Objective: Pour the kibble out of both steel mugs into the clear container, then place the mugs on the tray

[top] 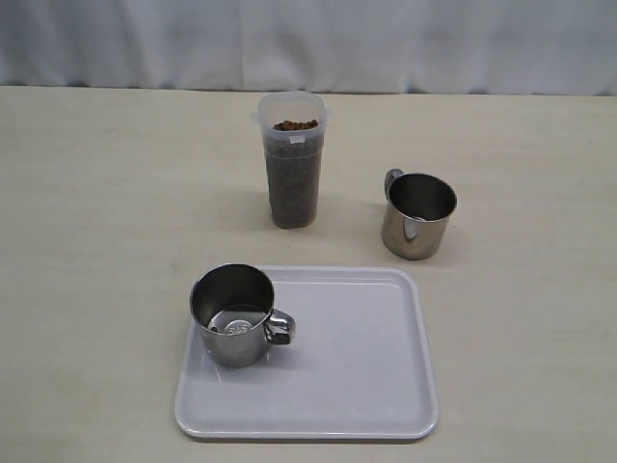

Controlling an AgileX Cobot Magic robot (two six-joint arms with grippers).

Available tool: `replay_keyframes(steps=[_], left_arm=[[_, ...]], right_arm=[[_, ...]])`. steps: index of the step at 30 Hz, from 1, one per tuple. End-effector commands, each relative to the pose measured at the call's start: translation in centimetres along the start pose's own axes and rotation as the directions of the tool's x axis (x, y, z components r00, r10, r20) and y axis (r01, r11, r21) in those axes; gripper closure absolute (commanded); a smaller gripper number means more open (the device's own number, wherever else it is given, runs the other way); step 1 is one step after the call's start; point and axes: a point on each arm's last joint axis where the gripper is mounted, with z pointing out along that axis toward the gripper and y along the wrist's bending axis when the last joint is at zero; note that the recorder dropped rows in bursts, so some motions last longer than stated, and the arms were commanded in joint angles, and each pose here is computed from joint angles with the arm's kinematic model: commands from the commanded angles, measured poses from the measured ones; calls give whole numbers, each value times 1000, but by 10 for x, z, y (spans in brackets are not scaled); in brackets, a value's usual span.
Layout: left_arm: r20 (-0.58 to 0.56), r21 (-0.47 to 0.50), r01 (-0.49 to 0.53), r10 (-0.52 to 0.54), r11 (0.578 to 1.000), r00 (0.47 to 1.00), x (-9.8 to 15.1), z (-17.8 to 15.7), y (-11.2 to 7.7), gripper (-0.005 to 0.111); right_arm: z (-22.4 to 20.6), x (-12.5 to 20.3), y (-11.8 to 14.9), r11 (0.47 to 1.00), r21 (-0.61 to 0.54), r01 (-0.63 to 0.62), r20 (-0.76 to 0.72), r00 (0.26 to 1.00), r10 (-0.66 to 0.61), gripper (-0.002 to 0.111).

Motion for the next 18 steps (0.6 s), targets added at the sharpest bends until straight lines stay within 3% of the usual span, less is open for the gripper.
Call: replay_keyframes(steps=[1, 12, 18], left_arm=[[-2, -68, 15, -15, 998, 1000, 1, 0, 4, 107], [11, -50, 51, -51, 997, 999, 0, 0, 2, 107], [10, -48, 16, -15, 999, 1000, 0, 0, 2, 107]], right_arm=[[0, 0, 0, 1000, -3, -3, 0, 1000, 3, 104], [0, 0, 0, 1000, -3, -3, 0, 1000, 3, 104], [0, 0, 0, 1000, -3, -3, 0, 1000, 3, 104]])
